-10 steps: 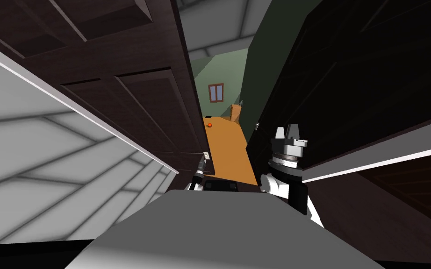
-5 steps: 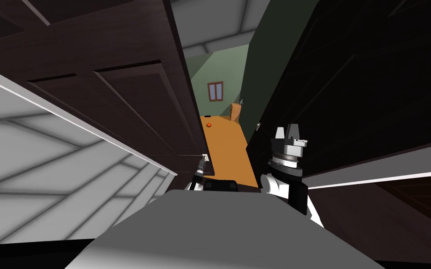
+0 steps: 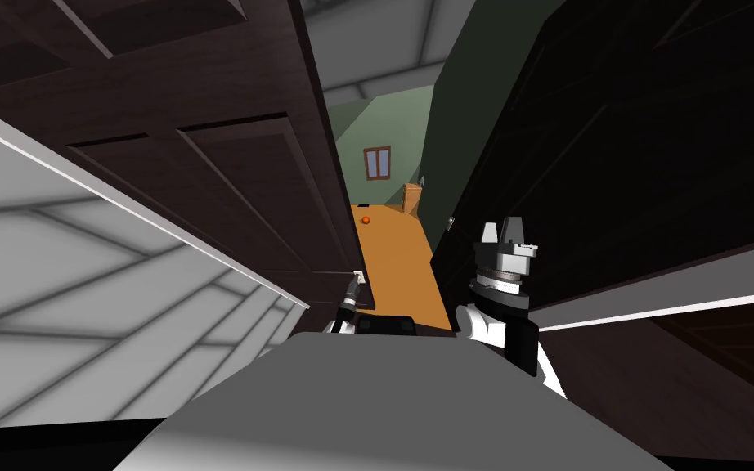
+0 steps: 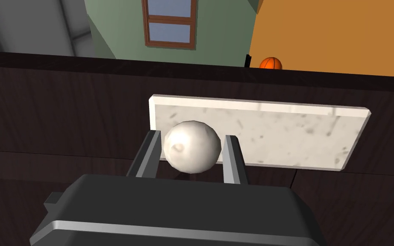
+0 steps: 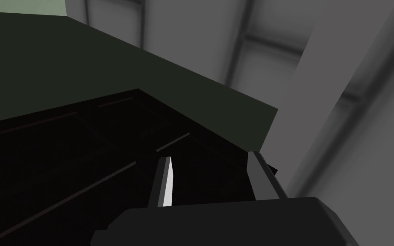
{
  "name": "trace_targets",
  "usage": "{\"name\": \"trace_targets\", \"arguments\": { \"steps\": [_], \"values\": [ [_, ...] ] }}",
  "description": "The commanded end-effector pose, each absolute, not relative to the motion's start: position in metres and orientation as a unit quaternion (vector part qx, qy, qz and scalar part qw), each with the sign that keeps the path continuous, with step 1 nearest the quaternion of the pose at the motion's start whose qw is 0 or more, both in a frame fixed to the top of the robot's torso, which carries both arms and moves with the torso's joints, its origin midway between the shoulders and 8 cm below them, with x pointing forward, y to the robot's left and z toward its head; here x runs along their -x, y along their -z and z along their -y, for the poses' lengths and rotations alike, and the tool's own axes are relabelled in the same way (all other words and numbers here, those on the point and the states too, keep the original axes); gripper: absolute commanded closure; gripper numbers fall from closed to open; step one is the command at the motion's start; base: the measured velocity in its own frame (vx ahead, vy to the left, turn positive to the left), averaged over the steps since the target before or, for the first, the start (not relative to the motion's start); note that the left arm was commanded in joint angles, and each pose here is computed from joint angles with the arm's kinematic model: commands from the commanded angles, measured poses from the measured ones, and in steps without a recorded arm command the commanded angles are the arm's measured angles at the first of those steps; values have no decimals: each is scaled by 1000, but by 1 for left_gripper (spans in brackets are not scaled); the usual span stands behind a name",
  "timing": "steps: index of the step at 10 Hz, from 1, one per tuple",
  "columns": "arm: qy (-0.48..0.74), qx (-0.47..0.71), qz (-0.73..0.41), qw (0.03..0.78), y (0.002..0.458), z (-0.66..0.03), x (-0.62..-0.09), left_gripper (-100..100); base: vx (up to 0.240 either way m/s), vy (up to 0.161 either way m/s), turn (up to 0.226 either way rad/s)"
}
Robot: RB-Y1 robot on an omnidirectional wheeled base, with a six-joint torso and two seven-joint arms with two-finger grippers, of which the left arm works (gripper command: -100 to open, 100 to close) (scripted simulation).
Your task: Push the door open
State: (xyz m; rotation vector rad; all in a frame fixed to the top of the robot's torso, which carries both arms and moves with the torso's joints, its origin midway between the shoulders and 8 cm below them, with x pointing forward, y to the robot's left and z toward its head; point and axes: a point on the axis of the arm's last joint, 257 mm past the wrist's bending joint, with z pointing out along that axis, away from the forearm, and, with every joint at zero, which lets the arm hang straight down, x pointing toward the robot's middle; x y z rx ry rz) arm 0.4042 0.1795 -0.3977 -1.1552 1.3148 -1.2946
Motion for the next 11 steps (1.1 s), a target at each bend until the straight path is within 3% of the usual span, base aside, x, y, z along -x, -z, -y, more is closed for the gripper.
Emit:
{"name": "trace_targets", "arguments": {
  "steps": [1,11],
  "values": [
    [523,470,-531,473,394,-190,-408,100,171,-62,54],
    [482,494,-507,516,392,-258,-415,100,177,-53,56]
  ]
}}
